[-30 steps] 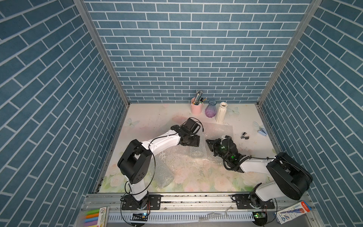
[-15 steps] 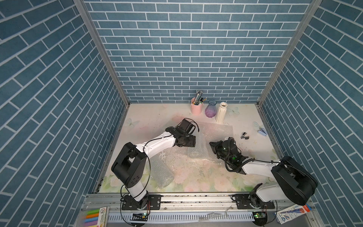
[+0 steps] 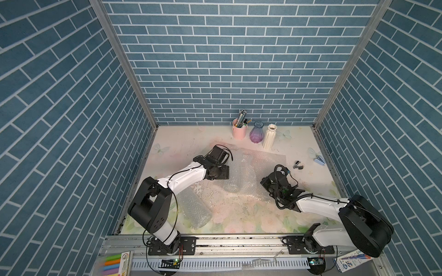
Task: Unwrap the vase from the bubble wrap
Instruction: Unwrap the bubble wrap.
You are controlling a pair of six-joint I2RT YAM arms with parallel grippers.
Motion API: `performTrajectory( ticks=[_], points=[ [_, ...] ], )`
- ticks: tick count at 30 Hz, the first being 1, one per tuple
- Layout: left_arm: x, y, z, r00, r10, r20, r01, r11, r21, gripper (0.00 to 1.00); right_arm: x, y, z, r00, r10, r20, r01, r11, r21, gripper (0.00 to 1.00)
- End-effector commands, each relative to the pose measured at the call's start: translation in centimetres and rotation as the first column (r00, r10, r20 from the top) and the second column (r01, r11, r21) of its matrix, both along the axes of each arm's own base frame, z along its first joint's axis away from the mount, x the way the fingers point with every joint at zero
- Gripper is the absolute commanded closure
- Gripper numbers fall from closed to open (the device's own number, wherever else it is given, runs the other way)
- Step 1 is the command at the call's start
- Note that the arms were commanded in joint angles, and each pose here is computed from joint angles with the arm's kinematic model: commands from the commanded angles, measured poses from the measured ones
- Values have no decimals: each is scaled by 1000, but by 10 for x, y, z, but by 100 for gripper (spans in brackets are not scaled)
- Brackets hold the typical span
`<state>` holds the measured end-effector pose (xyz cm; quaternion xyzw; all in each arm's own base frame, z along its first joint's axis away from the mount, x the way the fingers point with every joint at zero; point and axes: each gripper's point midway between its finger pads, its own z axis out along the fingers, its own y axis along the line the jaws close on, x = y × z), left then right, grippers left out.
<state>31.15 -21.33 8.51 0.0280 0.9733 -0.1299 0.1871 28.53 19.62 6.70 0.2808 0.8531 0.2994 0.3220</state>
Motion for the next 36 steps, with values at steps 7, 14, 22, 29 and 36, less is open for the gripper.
performTrajectory(
  ticks=[7,14,22,29,36],
  points=[
    [-6,10,16,1000,26,1,-26,1000,-10,28,6,-32,41,993,20,114,10,966,-257,52],
    [-1,-25,56,990,-106,91,111,992,-60,28,5,-53,80,979,51,199,32,919,-393,46],
    [-8,-84,74,957,-261,123,273,958,-87,29,-3,-63,84,974,37,225,47,933,-356,52],
    [-8,-108,50,949,-308,66,313,946,-85,29,-7,-64,77,980,37,195,30,945,-326,54],
    [-4,-101,32,957,-290,22,291,956,-39,29,-8,-66,82,977,49,208,24,942,-334,54]
  ],
)
